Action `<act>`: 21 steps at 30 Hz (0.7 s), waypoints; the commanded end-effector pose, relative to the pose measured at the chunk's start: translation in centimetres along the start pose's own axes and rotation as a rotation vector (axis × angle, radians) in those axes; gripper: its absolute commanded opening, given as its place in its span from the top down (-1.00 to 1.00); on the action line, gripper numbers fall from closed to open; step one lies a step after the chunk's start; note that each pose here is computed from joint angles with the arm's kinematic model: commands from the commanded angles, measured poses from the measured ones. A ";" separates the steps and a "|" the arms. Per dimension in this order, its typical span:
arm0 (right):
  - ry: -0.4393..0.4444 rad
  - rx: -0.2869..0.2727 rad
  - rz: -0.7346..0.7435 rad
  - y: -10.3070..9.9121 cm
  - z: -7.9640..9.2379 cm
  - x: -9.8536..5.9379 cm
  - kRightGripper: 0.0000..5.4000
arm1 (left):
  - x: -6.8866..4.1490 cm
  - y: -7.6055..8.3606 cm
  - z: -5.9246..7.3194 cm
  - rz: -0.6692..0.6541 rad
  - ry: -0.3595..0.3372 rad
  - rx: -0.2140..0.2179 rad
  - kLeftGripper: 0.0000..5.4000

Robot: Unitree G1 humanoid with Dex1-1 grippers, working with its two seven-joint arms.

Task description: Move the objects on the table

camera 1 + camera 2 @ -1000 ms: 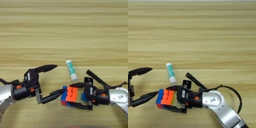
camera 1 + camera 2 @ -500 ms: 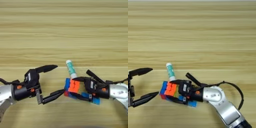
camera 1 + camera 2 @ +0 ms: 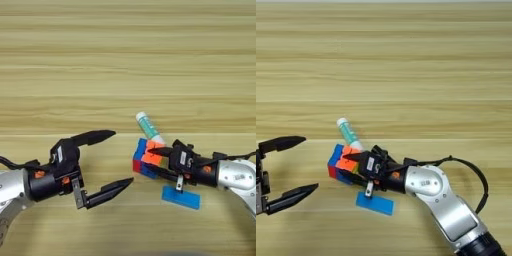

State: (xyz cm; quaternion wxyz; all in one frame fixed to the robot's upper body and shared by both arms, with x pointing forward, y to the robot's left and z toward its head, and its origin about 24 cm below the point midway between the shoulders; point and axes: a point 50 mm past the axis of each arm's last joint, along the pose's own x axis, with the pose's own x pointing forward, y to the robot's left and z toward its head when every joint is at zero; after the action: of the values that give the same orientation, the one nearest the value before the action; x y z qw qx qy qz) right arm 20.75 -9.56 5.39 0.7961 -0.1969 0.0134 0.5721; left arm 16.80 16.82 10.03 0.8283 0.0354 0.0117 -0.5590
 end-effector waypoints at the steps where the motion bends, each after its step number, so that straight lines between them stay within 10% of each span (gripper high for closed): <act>1: 0.052 0.012 0.001 -0.1 -0.8 -0.2 0.57 | 0.1 0.1 0.2 -0.006 0.002 0.016 -1.00; 11: 0.061 0.008 0.030 0.1 -0.8 -0.4 0.65 | 0.2 0.1 0.2 -0.007 0.003 0.018 -1.00; 21: -0.006 0.000 0.012 -0.4 0.5 -0.6 0.19 | 0.2 0.0 0.1 -0.007 0.004 0.016 -1.00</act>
State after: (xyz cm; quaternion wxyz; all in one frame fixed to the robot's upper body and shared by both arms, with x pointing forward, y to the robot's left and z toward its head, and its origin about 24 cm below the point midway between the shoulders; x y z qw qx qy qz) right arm 20.73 -9.83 5.52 0.7915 -0.1957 0.0205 0.5787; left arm 16.88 16.62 10.06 0.8259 0.0354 0.0094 -0.5626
